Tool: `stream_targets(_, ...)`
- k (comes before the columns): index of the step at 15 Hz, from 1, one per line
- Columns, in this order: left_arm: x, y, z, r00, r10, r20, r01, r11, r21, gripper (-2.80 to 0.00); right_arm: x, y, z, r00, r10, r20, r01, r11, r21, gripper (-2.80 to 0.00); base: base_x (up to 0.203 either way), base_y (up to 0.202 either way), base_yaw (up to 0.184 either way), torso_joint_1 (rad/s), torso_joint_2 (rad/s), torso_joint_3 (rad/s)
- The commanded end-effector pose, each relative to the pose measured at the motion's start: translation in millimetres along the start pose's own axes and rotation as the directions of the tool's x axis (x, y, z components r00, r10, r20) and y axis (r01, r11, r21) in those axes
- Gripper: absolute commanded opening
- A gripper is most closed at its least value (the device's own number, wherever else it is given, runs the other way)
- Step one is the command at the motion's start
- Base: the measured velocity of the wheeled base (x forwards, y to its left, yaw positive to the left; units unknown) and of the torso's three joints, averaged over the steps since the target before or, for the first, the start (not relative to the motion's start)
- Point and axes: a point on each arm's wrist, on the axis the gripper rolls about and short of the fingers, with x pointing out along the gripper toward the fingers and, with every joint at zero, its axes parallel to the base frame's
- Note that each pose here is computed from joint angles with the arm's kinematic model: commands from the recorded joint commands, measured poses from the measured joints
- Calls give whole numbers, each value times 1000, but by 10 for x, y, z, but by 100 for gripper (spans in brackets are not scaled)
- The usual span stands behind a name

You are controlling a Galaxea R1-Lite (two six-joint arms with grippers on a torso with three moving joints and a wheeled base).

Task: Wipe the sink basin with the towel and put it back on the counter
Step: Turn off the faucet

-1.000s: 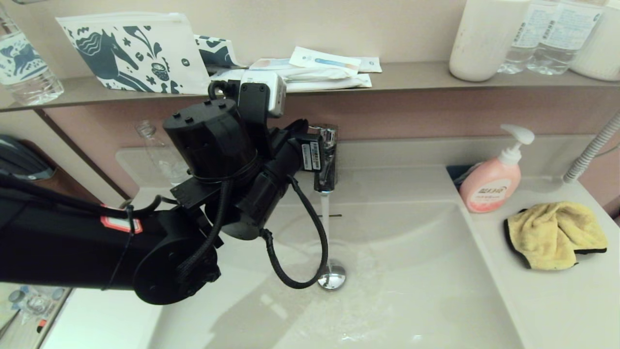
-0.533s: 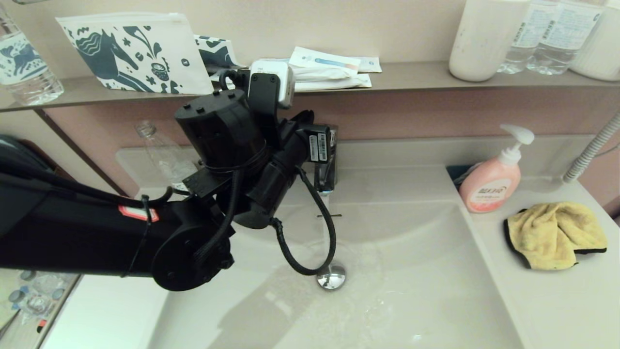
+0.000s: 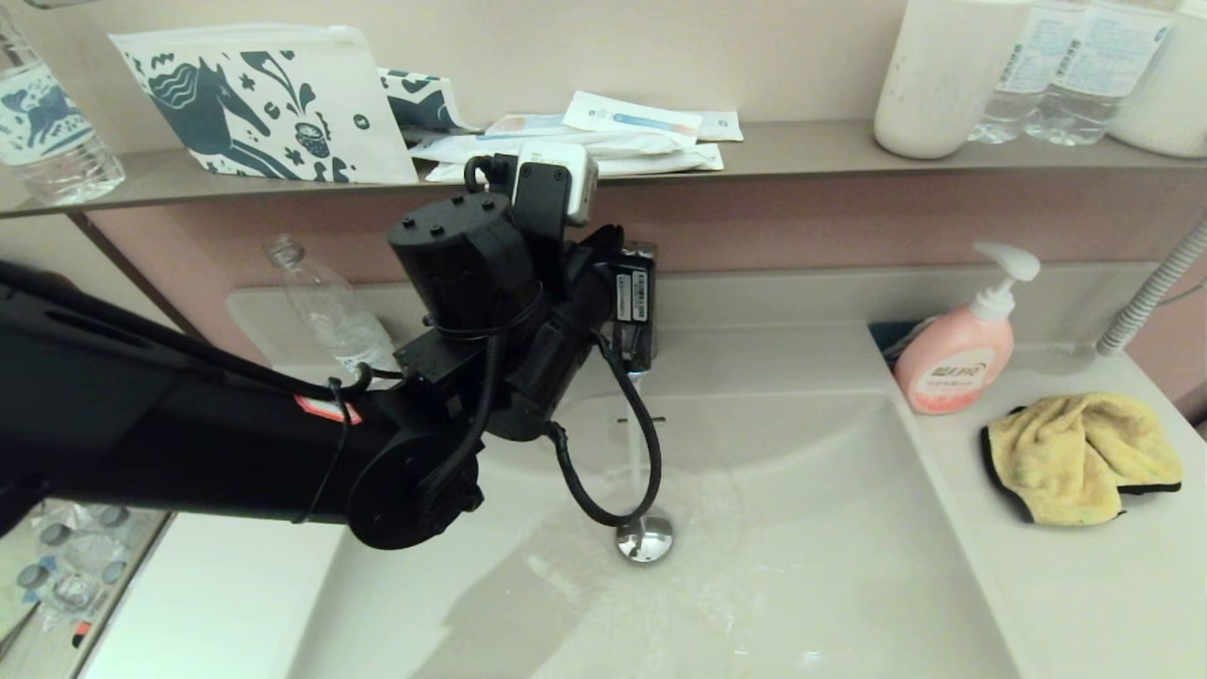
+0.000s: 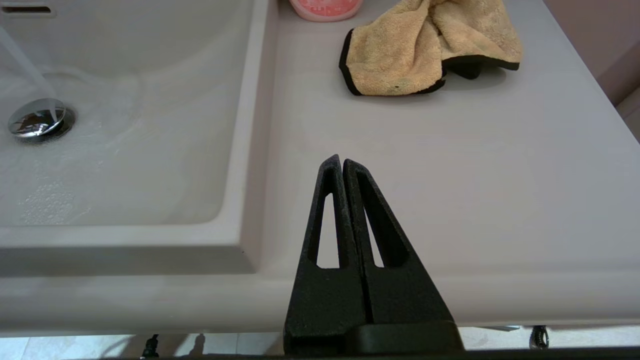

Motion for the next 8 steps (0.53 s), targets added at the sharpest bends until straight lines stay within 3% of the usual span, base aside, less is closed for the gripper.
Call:
stream_targets(1,37,58,-48,1000,11,-12,-11,1000,11,-280,1,0,1,1000,0,-1,0,1000,0,-280,0,0,0,0,0,0)
stream_targets(8,-83,83,-163,998,-1,-64,3,1000,28,-280,0,0,0,1000,0,0,0,1000,0,-280,0,0,0,0,0,0)
